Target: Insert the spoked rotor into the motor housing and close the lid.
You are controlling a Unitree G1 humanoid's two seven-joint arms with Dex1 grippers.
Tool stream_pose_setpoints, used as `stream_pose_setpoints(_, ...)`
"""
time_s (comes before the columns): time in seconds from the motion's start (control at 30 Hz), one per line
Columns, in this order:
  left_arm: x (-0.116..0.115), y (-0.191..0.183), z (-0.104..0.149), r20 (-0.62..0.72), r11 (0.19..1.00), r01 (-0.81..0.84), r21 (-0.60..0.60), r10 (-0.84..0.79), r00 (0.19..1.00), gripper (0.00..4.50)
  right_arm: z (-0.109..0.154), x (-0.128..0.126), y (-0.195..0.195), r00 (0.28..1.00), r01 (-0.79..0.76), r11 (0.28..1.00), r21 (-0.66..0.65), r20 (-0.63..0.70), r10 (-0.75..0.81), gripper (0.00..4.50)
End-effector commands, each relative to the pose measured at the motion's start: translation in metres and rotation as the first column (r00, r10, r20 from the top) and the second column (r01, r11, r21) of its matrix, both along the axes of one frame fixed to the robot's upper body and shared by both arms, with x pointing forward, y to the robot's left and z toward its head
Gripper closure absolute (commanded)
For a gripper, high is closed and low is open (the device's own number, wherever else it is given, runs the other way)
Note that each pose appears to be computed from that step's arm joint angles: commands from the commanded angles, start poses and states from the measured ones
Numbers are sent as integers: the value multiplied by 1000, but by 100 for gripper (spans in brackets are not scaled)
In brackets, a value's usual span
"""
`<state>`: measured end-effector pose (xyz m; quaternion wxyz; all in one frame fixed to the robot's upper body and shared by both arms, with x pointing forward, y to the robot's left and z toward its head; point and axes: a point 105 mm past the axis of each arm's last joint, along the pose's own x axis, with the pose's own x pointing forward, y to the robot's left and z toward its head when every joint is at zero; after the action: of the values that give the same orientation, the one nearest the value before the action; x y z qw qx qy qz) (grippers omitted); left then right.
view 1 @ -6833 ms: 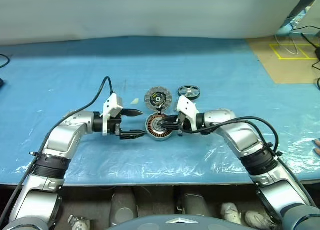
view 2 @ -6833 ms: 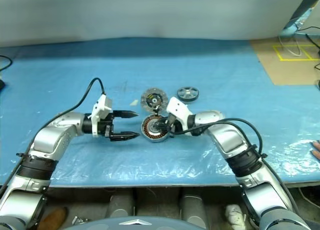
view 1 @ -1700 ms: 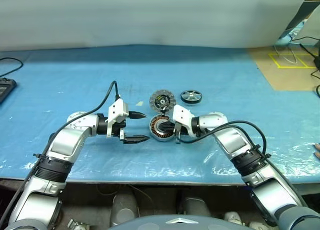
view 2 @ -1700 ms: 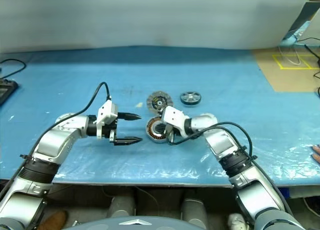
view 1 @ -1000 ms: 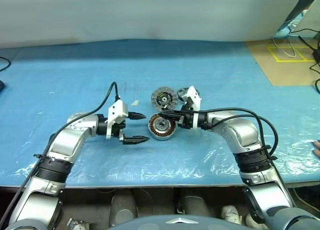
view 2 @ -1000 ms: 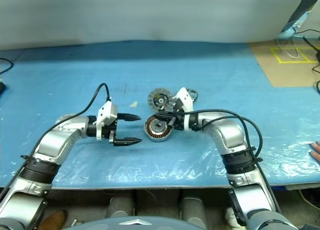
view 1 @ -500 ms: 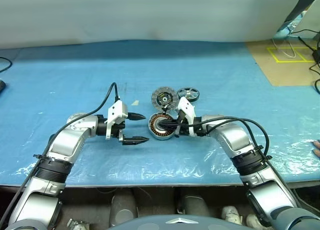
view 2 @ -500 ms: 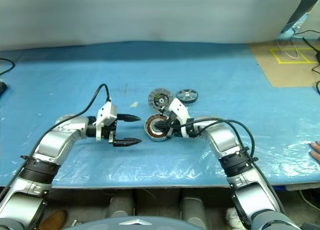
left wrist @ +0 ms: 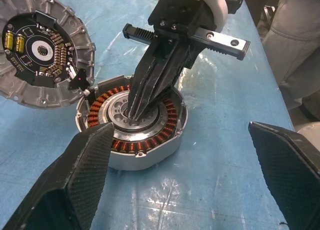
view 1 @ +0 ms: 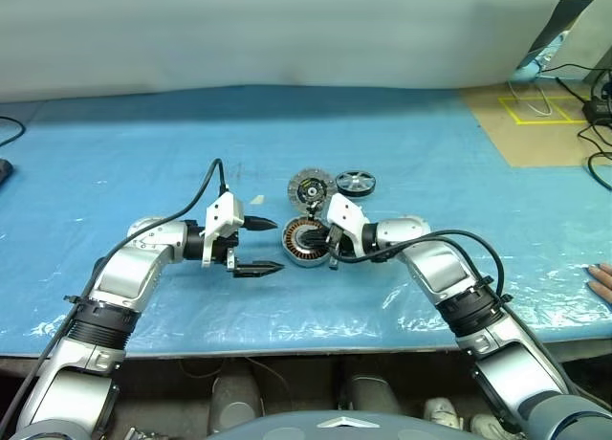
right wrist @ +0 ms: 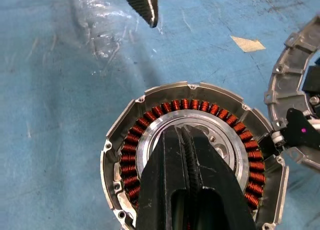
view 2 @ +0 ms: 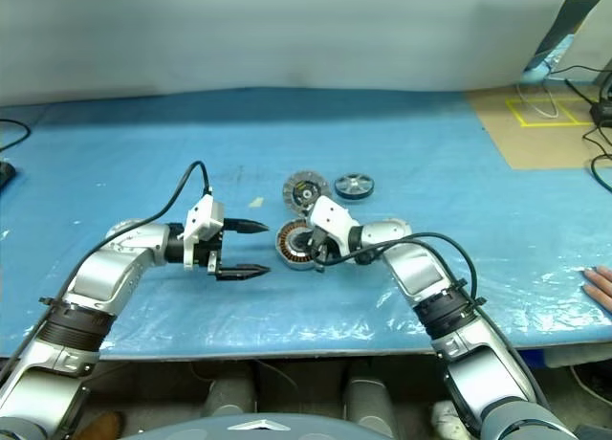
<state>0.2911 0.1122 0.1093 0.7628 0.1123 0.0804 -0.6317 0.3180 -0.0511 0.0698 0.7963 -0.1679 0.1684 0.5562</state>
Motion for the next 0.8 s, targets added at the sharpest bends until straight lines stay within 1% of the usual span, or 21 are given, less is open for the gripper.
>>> stream_pose_setpoints(0.03,1,-2,8,39,1000,13,-4,-13,999,0,-54,-16,-32,986,50,981,-189,-149,-79,447)
stream_pose_setpoints(0.1,1,-2,7,38,1000,13,-5,-13,999,0,-63,-23,-44,993,10,959,-283,-108,-42,447)
stream_pose_setpoints(0.13,0,-3,7,37,1000,14,-6,-13,999,0,-69,-23,-51,993,22,946,-324,-100,-58,447)
stream_pose_setpoints(0.23,0,-4,6,37,1000,17,-7,-17,999,0,-80,-23,-67,991,46,918,-395,-95,-91,447)
stream_pose_setpoints(0.33,2,-6,8,38,1000,20,-12,-19,999,0,-88,-23,-80,998,23,867,-497,-41,-49,447)
stream_pose_setpoints(0.4,2,-6,7,39,1000,24,-10,-24,999,0,-84,-22,-77,999,16,876,-482,-36,-38,447)
stream_pose_setpoints(0.47,3,-7,8,40,1000,28,-9,-28,999,0,-81,-19,-75,1000,6,872,-490,-2,-8,447)
stream_pose_setpoints(0.5,3,-7,8,40,999,29,-12,-29,999,0,-75,-17,-69,1000,13,897,-443,-5,-17,447)
stream_pose_setpoints(0.57,3,-8,9,40,999,31,-15,-30,999,0,-58,-13,-55,998,40,952,-304,-31,-52,447)
stream_pose_setpoints(0.6,4,-8,9,40,999,31,-16,-30,999,0,-38,-6,-45,995,81,982,-168,-40,-89,447)
stream_pose_setpoints(0.67,4,-7,9,39,999,30,-18,-29,999,0,-5,5,-35,990,131,991,23,-57,-129,447)
stream_pose_setpoints(0.73,4,-7,9,37,999,29,-19,-29,999,0,20,8,-32,988,145,978,151,-78,-134,447)
stream_pose_setpoints(0.8,3,-7,8,35,999,30,-19,-29,999,0,38,8,-31,988,142,963,228,-90,-124,447)
